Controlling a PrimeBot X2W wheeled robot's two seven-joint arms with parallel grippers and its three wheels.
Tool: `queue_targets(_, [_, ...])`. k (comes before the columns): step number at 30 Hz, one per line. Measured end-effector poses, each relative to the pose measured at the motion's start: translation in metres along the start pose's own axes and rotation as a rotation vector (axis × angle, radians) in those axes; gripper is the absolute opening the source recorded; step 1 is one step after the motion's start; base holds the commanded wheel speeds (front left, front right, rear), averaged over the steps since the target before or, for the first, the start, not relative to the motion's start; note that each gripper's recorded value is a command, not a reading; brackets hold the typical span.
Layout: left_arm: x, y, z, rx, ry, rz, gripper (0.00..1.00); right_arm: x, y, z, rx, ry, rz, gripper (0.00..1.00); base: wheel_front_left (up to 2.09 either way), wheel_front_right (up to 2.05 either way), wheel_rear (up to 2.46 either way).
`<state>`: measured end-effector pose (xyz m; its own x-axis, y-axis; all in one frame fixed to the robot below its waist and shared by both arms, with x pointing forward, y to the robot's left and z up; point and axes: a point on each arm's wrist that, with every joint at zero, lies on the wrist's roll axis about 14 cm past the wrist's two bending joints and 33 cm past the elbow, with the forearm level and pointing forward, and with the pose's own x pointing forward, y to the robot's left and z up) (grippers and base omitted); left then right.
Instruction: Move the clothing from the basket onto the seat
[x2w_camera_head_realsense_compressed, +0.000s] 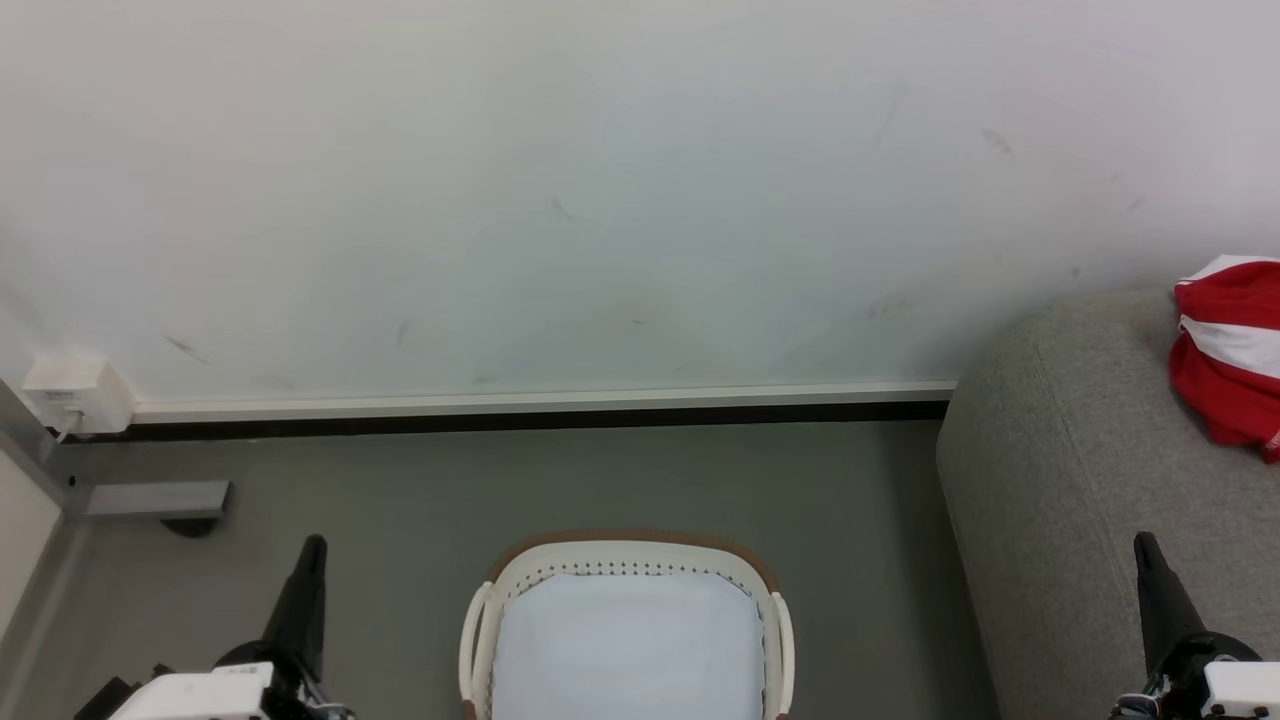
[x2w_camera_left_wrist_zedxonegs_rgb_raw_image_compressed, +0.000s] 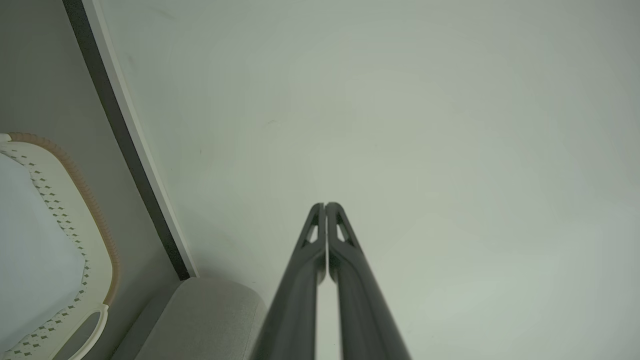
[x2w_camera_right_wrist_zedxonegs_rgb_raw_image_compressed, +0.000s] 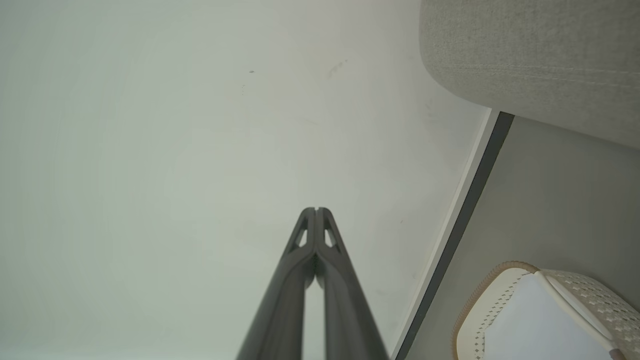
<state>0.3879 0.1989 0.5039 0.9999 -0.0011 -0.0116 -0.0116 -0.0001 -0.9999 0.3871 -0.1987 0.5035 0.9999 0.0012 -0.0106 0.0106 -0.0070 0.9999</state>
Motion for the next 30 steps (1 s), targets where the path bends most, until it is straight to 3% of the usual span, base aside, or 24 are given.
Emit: queue_targets(30, [0.0000,-0.0001,0.0000,0.000,0.000,0.000,0.00,0.0000,0.0000,0.0000,0.000,0.000,0.000,0.00,0.00,0.00,0.00])
